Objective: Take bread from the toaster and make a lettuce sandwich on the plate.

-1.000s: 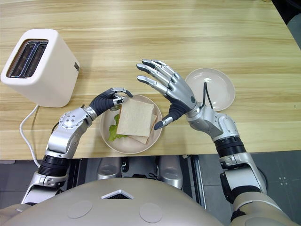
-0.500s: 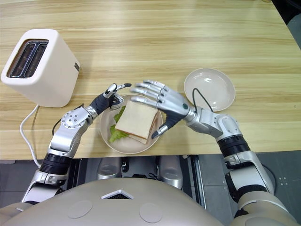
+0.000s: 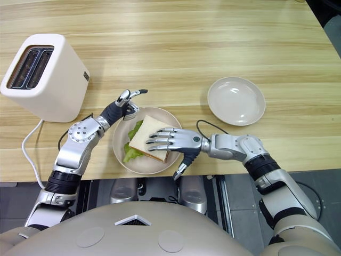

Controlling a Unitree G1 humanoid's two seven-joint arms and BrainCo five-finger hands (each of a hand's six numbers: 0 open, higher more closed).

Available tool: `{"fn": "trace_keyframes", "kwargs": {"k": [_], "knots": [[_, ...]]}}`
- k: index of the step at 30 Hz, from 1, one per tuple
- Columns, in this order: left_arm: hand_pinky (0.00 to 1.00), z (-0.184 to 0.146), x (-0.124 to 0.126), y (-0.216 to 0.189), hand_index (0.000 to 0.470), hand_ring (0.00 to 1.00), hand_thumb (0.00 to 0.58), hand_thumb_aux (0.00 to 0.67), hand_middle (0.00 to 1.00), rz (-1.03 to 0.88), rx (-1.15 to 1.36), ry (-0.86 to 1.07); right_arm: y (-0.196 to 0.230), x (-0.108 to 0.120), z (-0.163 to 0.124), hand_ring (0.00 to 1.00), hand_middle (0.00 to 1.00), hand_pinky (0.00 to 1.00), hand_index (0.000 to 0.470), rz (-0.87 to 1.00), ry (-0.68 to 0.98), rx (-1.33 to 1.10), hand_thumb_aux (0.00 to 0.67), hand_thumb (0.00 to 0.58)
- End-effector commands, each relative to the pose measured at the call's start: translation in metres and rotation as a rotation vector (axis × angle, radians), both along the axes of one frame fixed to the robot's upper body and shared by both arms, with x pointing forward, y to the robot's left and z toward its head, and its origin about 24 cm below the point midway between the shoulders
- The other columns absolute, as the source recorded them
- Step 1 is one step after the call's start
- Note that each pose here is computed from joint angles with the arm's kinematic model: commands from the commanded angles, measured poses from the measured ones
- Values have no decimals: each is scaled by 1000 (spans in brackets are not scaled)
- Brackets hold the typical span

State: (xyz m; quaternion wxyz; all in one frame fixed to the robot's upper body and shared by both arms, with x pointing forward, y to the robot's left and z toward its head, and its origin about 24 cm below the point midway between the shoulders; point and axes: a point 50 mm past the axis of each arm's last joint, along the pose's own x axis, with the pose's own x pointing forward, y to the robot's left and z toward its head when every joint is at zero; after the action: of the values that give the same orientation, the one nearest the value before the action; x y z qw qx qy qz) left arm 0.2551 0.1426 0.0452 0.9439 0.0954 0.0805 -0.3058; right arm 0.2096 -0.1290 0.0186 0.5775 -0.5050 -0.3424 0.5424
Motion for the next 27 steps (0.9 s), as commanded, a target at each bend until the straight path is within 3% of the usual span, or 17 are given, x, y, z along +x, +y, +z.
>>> {"fn": "trace_keyframes", "kwargs": {"k": [1,4,6,7,8,10,17,27], "knots": [[1000,14,5,5,0,1000,0,0,1000,55,-45,-69,-3,3,-6,0,0,0,0,-24,-6,-60,0,0],[1000,26,7,10,0,1000,0,0,1000,108,-89,-128,-3,8,-1,0,0,0,0,-54,-59,-23,0,0],[561,33,7,13,0,561,0,0,561,141,-122,-166,-2,13,4,0,0,0,0,-77,-108,13,0,0],[561,36,6,14,0,561,0,0,561,152,-134,-179,-1,14,5,0,0,0,0,-84,-121,20,0,0],[463,38,6,15,0,463,0,0,463,164,-144,-192,-2,15,4,0,0,0,0,-91,-125,18,0,0],[0,42,4,17,0,0,0,0,0,182,-158,-207,-3,16,-2,0,0,0,0,-95,-112,-10,0,0],[0,53,-4,21,0,0,0,0,0,182,-163,-257,-4,15,-19,0,0,0,0,-75,-36,-84,0,0],[0,53,-5,29,0,0,0,0,0,216,-196,-249,2,36,41,0,0,0,0,-155,-310,272,0,0]]}}
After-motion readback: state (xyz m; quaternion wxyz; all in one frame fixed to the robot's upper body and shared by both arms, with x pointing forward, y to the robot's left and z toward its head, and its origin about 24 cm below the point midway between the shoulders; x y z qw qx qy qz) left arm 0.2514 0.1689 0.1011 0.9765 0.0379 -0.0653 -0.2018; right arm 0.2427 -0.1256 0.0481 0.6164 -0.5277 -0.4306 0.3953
